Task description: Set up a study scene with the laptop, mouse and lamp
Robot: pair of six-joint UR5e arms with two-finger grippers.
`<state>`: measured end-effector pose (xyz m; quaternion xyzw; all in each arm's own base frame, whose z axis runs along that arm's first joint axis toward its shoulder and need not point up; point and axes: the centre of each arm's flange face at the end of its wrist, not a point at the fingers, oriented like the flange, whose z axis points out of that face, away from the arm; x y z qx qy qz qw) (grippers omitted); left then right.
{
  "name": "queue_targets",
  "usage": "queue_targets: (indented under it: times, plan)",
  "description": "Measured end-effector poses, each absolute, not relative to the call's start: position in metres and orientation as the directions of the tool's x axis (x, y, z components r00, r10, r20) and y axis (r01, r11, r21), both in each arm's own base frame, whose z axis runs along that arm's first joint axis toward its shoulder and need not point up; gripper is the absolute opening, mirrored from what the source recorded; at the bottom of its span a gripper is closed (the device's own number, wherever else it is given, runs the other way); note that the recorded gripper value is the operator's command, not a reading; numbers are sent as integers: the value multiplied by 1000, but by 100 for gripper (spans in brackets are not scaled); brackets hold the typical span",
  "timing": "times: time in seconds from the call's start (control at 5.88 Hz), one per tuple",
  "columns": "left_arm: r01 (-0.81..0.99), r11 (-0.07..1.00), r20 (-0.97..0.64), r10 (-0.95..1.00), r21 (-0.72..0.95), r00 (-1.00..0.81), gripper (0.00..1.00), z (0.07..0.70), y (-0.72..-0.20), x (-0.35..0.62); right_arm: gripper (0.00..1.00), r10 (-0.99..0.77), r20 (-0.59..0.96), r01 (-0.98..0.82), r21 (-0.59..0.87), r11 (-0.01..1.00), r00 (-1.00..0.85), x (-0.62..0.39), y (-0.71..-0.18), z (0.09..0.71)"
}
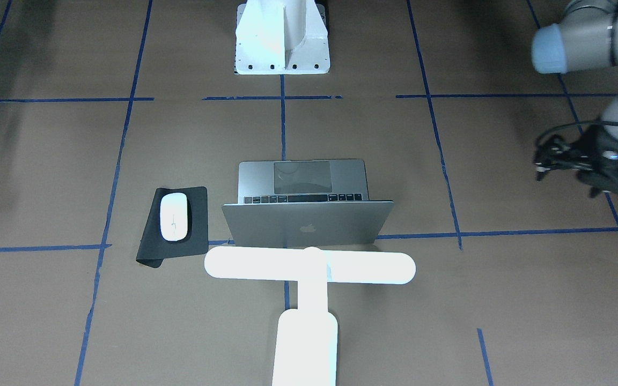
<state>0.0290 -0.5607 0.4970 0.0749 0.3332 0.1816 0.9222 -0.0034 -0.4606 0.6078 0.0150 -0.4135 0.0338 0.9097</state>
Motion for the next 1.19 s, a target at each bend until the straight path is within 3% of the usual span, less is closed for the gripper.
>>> queue_targets:
  times: [0.34, 0.68, 1.19]
  plan:
    - [-206, 974, -690, 211, 92, 692, 100, 598, -512, -32, 100, -72, 730, 32, 68, 997, 680, 27, -455, 637]
    - [-123, 992, -706, 97, 13, 701, 100, 609, -519, -44, 100, -107, 722, 82, 69, 994, 684, 31, -452, 645]
    - [-98, 995, -723, 42, -36, 689, 100, 635, -487, -45, 100, -123, 720, 98, 77, 992, 683, 26, -453, 641]
